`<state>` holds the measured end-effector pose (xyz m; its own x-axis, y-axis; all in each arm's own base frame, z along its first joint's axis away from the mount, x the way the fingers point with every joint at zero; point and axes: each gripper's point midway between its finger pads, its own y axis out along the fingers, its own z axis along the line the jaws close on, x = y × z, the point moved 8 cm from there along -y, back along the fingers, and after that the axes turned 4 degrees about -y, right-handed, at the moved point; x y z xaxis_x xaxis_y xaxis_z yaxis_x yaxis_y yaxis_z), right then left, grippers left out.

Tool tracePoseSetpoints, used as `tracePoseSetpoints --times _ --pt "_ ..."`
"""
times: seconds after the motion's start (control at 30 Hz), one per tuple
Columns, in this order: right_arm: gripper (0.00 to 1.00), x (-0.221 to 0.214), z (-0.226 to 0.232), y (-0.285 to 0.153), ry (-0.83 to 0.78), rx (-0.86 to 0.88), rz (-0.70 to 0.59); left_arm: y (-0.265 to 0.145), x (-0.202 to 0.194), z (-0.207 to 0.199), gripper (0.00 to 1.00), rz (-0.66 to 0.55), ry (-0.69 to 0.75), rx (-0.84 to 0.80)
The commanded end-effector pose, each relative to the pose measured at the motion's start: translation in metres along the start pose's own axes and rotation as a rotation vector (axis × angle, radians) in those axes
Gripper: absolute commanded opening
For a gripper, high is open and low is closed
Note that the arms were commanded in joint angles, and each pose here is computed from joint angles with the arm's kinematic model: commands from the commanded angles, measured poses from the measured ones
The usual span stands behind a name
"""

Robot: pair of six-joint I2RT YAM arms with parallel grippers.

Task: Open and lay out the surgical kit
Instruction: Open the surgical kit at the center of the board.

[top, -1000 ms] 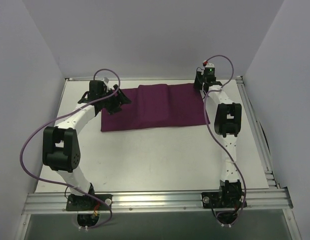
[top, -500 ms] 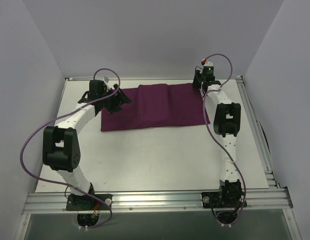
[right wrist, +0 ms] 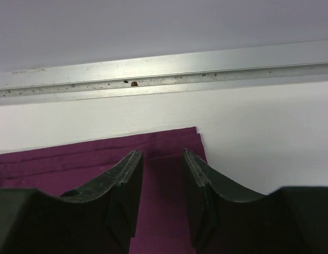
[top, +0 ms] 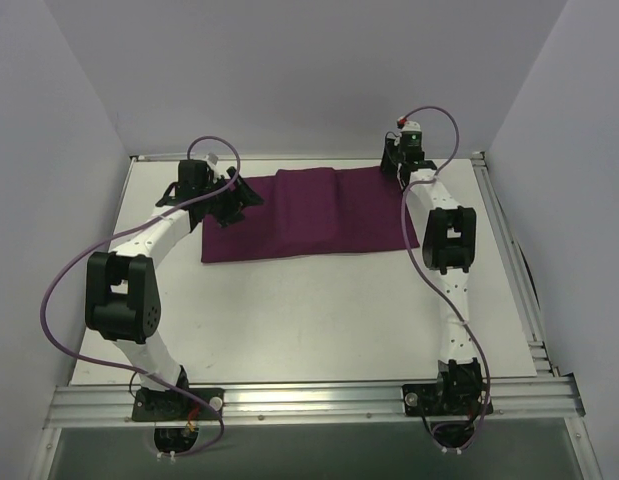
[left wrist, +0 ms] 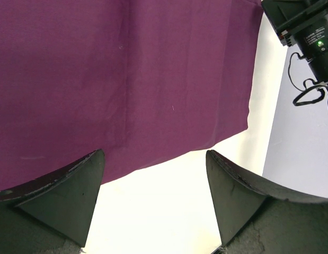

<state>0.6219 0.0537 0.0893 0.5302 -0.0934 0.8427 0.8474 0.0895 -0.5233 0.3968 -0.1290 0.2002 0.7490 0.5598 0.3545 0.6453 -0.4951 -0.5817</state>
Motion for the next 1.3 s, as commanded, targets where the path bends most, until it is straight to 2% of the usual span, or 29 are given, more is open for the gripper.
tracePoseSetpoints --times 0.0,0.27,0.9,1.1,1.27 --pt "0.36 0.009 0.002 0.0 -0.024 -0.021 -0.028 0.004 0.0 -0.003 0.86 0.001 0.013 -0.04" --pt "0.39 0.008 -0.002 -0.001 -0.049 -0.043 -0.02 0.005 -0.001 -0.002 0.86 0.004 0.011 -0.041" --pt "0.39 0.002 -0.007 0.005 -0.053 -0.046 -0.01 0.006 -0.002 -0.001 0.86 0.008 0.004 -0.047" --pt "0.34 -0.002 -0.006 0.008 -0.053 -0.027 -0.002 0.007 -0.002 -0.001 0.86 0.009 0.002 -0.05" --pt "0.27 0.003 0.0 0.007 -0.066 -0.032 -0.019 0.008 -0.002 -0.001 0.86 0.008 0.0 -0.048"
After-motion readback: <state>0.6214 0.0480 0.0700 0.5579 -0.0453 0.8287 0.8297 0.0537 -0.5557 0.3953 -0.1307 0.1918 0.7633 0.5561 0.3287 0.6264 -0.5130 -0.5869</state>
